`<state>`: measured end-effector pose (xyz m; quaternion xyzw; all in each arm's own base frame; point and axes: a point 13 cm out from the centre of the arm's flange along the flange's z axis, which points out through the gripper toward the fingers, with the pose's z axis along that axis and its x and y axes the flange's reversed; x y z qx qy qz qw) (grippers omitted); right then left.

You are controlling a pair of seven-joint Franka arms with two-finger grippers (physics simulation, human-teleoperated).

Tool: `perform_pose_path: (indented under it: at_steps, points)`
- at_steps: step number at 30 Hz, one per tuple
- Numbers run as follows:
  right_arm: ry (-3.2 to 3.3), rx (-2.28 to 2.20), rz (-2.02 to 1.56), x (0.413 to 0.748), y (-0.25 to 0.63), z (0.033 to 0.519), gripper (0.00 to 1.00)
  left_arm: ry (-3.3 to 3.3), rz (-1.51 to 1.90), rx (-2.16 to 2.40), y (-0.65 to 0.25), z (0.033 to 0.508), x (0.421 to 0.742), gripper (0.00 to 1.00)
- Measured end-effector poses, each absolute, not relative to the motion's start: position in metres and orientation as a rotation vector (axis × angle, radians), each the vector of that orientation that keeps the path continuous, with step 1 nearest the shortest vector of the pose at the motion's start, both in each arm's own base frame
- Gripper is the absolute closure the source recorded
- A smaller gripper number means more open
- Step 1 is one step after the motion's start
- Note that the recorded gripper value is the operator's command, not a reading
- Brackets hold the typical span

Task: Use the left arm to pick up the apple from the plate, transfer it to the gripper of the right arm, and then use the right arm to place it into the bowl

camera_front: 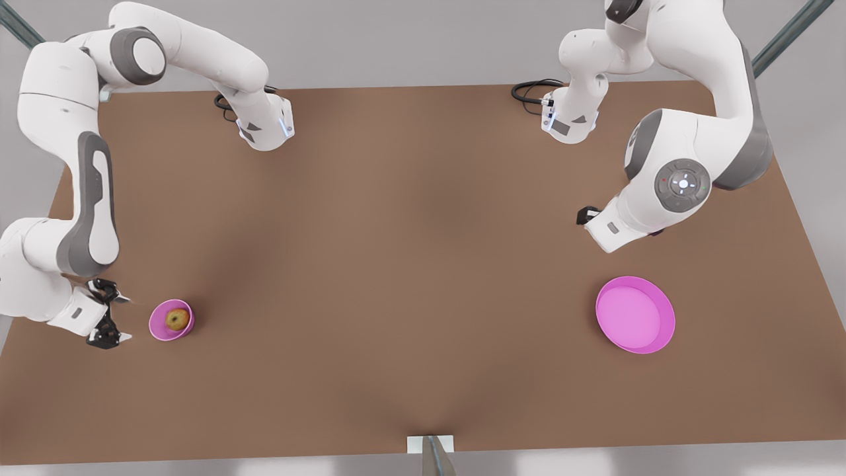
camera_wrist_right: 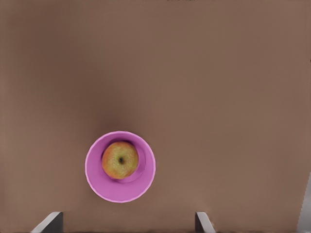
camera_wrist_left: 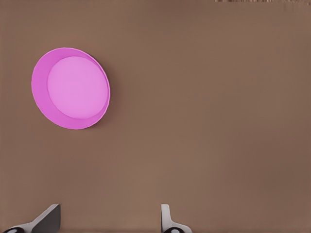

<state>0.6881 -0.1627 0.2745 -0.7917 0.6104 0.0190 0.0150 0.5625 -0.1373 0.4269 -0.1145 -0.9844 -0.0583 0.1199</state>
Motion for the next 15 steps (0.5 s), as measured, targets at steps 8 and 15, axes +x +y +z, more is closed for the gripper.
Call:
perform_pose_path:
  at_steps: [8, 15]
  points:
    - [2.766, -1.835, -0.082, 0.581, -0.081, 0.493, 0.00, -2.883, -0.176, -0.322, -0.138, 0.429, 0.563, 0.00]
    - [3.160, -1.189, 0.050, 0.529, -0.068, 0.481, 0.00, -2.891, -0.171, -0.316, -0.140, 0.434, 0.561, 0.00]
